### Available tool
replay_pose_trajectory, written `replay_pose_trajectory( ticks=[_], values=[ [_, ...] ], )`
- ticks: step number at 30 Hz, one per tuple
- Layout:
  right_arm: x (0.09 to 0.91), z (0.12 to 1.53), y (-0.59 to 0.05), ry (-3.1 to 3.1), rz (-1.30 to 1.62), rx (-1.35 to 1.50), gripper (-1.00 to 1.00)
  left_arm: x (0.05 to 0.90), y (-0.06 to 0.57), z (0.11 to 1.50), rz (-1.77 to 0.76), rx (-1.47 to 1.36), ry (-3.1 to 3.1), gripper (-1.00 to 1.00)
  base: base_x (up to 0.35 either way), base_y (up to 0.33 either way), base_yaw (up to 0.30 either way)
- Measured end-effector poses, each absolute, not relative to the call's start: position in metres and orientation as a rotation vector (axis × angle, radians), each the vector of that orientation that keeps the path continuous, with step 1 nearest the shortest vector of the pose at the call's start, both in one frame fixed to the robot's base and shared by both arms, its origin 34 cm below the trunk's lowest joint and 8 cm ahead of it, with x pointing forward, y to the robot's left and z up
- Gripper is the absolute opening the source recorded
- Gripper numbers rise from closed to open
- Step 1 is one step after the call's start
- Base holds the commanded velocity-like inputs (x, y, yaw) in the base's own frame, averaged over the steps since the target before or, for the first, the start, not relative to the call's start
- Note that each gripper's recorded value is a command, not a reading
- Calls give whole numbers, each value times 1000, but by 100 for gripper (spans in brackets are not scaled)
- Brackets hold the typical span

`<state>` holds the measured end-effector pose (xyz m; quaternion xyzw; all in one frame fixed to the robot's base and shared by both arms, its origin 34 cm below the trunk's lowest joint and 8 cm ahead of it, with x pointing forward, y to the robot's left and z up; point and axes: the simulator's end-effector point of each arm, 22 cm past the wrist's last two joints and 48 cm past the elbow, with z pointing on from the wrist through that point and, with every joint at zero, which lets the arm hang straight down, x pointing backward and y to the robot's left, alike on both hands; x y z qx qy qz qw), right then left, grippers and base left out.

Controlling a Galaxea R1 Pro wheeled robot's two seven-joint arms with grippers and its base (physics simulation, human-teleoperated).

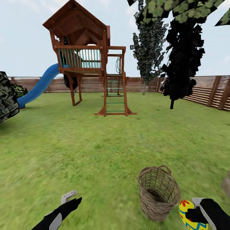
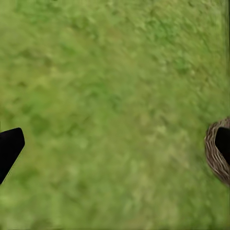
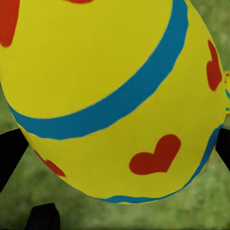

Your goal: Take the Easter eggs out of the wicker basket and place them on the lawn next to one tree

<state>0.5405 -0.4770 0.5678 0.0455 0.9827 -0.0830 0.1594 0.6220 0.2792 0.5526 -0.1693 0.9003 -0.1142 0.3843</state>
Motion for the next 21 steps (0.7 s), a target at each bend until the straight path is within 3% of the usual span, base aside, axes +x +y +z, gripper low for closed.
replay_pose_trajectory(
  ticks=[13, 21],
  values=[
    [543, 573, -477, 2797, -236, 132, -100, 624, 279, 558, -292, -425, 2285, 100, 0, 334, -253],
    [543, 573, -476, 2795, -237, 129, -100, 626, 292, 564, -323, -433, 2264, 100, 201, 249, -35]
  ],
)
